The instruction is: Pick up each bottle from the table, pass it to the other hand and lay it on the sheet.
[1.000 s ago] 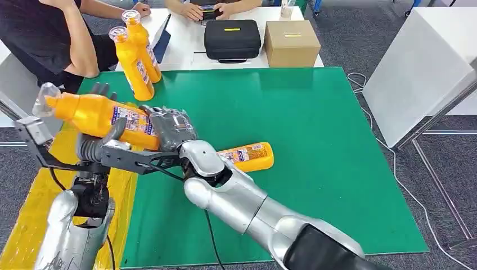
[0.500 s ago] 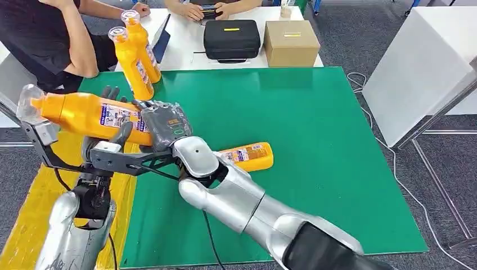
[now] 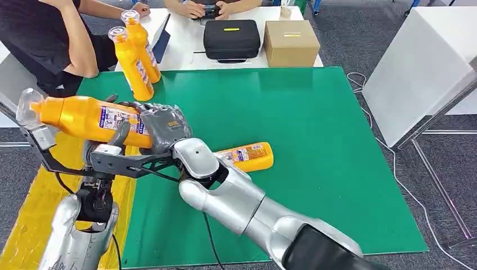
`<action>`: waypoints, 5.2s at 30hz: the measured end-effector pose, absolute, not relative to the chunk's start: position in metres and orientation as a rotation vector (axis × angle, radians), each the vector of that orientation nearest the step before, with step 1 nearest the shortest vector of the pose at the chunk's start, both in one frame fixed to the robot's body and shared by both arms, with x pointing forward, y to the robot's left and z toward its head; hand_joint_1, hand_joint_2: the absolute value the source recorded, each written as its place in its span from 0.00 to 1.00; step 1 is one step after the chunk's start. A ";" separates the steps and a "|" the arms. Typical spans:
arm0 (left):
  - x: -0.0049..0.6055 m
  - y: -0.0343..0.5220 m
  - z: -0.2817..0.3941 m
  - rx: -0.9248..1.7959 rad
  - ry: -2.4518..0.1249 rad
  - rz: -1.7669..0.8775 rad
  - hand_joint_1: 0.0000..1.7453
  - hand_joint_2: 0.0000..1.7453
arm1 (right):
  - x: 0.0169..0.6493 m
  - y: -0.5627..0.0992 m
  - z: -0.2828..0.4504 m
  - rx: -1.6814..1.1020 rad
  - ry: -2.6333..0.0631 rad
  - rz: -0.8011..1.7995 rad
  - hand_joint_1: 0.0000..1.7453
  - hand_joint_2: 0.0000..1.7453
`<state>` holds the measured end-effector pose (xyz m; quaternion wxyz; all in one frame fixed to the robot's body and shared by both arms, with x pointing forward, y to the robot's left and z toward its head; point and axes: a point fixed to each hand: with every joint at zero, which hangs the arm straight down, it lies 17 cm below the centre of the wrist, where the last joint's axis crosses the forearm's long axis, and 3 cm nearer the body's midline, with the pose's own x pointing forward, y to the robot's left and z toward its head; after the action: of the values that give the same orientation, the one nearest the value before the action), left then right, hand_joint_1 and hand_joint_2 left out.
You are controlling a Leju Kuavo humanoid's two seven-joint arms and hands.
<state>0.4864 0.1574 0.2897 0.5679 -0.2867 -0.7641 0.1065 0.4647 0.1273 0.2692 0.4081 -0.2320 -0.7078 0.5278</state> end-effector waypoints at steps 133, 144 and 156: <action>0.529 0.218 0.216 1.484 -1.838 -1.027 1.00 1.00 | 0.460 -0.106 0.316 -0.744 -1.883 0.864 0.00 0.00; 0.520 0.265 0.165 1.513 -1.667 -1.098 1.00 1.00 | 0.462 -0.082 0.334 -0.698 -1.937 0.925 0.00 0.00; 0.511 0.295 0.139 1.513 -1.575 -1.099 1.00 1.00 | 0.461 -0.055 0.341 -0.638 -1.978 0.980 0.00 0.00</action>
<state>0.5113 0.2953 0.1391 0.3413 0.5818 -0.6055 -0.4224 0.4614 -0.0548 0.3408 0.4096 -0.2535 -0.7853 0.3890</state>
